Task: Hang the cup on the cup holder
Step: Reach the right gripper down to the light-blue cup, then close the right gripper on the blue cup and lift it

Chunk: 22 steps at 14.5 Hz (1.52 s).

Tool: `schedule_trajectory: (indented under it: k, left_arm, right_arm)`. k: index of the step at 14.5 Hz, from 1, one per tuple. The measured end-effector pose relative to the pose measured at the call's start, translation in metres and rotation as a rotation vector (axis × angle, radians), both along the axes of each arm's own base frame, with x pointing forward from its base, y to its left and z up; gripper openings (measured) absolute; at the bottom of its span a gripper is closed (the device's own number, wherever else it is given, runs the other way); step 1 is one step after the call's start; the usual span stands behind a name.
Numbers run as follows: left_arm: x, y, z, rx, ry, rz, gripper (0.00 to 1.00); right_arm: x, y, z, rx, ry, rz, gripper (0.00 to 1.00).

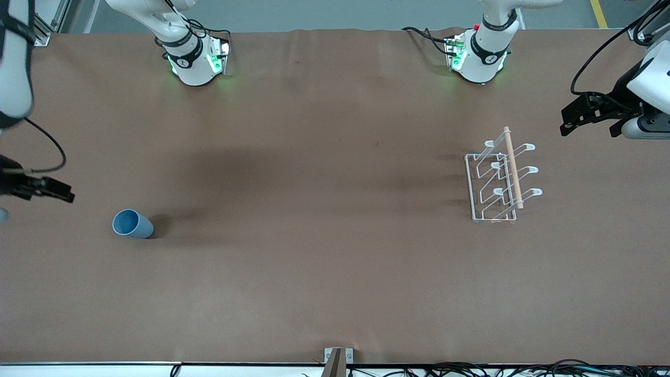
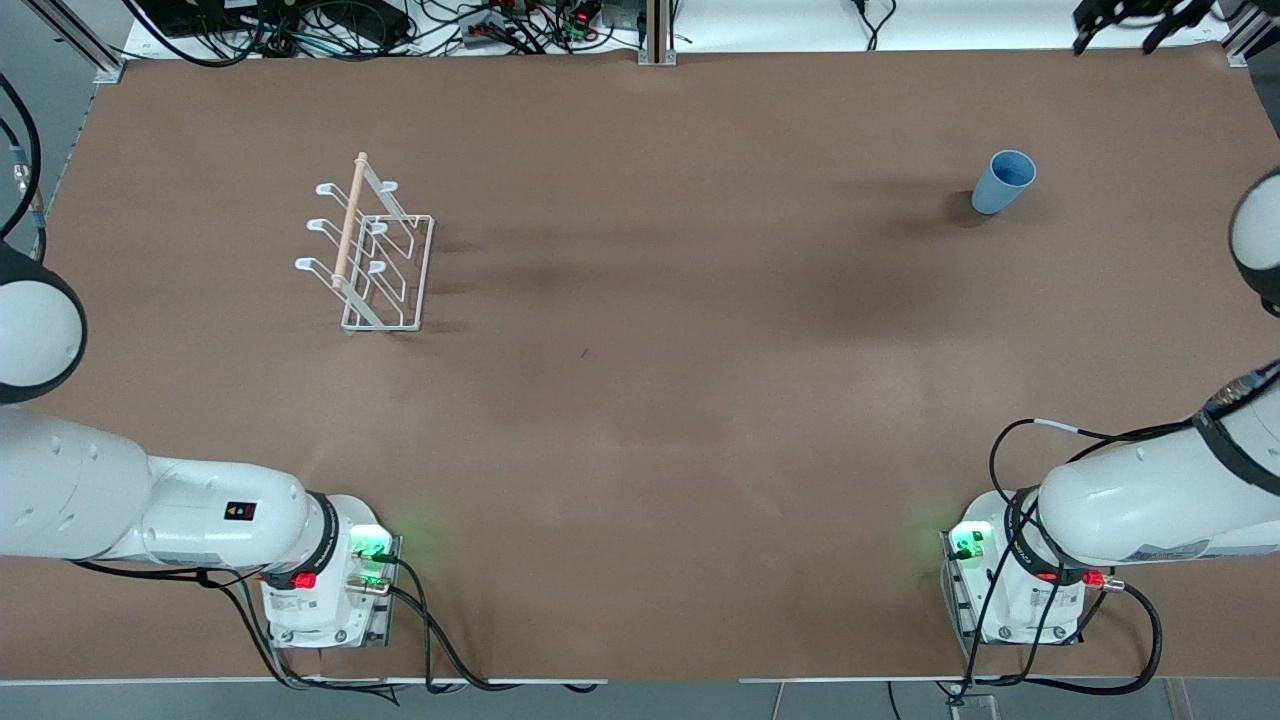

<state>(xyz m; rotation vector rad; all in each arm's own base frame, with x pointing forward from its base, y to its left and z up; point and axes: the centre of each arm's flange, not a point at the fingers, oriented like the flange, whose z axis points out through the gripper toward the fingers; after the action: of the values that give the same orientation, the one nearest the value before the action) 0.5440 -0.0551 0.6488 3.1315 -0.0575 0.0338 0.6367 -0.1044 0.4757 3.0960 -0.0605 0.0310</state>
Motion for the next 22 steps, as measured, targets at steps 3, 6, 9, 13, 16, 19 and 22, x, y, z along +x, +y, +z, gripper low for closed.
schedule_trajectory:
  k: [3, 6, 9, 13, 16, 19, 22]
  left_arm:
    - [0.000, 0.000, 0.000, 0.000, 0.000, 0.000, 1.00]
    - [0.000, 0.000, 0.000, 0.000, 0.000, 0.000, 1.00]
    - [0.000, 0.000, 0.000, 0.000, 0.000, 0.000, 1.00]
    - [0.000, 0.000, 0.000, 0.000, 0.000, 0.000, 1.00]
    - [0.000, 0.001, 0.000, 0.000, 0.000, 0.001, 1.00]
    - [0.000, 0.000, 0.000, 0.000, 0.000, 0.000, 1.00]
    - [0.000, 0.000, 0.000, 0.000, 0.001, 0.000, 1.00]
  right_arm:
    - [0.012, -0.012, -0.083, -0.005, -0.022, 0.066, 1.00]
    - [0.003, -0.023, -0.148, -0.027, -0.044, 0.150, 1.00]
    - [-0.012, -0.025, -0.185, -0.038, -0.060, 0.174, 1.00]
    - [-0.018, -0.023, -0.213, -0.044, -0.055, 0.183, 1.00]
    - [-0.018, -0.019, -0.234, -0.042, -0.038, 0.192, 0.88]
    - [-0.018, -0.014, -0.238, -0.006, -0.045, 0.158, 0.54]
    - [-0.017, -0.013, -0.238, 0.022, -0.057, 0.127, 0.23]
